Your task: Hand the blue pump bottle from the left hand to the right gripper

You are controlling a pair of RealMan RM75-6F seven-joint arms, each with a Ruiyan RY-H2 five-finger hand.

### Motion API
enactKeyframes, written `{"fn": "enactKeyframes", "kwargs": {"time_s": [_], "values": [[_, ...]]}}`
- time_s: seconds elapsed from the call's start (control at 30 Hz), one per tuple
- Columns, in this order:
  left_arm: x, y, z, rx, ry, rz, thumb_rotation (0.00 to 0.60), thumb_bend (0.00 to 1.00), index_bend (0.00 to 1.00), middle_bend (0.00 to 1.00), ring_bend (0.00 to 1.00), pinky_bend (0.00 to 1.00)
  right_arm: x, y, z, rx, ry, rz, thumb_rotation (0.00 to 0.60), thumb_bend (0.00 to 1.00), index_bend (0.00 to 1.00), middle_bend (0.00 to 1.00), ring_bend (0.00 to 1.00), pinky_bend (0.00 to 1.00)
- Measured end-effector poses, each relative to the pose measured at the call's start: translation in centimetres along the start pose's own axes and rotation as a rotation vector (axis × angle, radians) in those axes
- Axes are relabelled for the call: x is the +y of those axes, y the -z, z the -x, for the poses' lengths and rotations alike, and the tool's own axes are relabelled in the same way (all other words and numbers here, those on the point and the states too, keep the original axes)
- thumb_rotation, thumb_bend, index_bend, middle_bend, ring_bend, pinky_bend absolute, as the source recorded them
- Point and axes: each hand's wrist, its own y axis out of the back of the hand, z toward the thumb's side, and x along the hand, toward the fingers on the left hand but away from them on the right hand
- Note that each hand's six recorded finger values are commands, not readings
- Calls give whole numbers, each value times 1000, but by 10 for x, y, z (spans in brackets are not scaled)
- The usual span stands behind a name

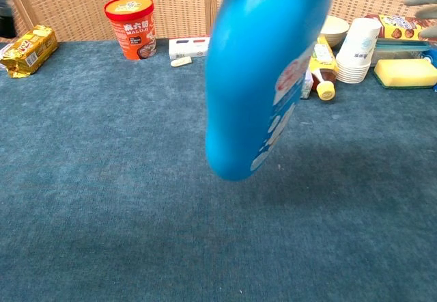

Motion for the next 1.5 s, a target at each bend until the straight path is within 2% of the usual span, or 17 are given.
{"fn": "enactKeyframes", "kwargs": {"time_s": [0.27, 0.53, 0.73, 1.17, 1.37, 1.5], "values": [[-15, -5, -15, -12, -4, 21, 600, 468, 773, 722, 662, 821, -13, -8, 10, 30, -22, 27, 523, 0, 0, 98, 20, 99], [-27, -20, -19, -27, 3, 61, 600, 469, 774, 722, 662, 821, -19, -16, 20, 30, 1, -4, 529, 0, 0, 105, 25, 99], [-32, -29, -23, -42, -6, 49, 600, 468, 774, 722, 662, 821, -26, -23, 25, 21, 23, -14, 530, 0, 0, 107, 27, 99], [-46, -29, -34, -42, -18, 60, 600, 468, 774, 722, 662, 821, -39, -36, 30, 31, 12, 7, 530, 0, 0, 107, 29, 99], [-52, -35, -37, -42, -13, 117, 600, 468, 773, 722, 661, 821, -44, -37, 33, 27, 1, 14, 530, 0, 0, 109, 30, 99], [-52, -40, -37, -53, -13, 119, 600, 468, 773, 722, 662, 821, -46, -37, 35, 26, -5, 7, 530, 0, 0, 110, 30, 99]]}}
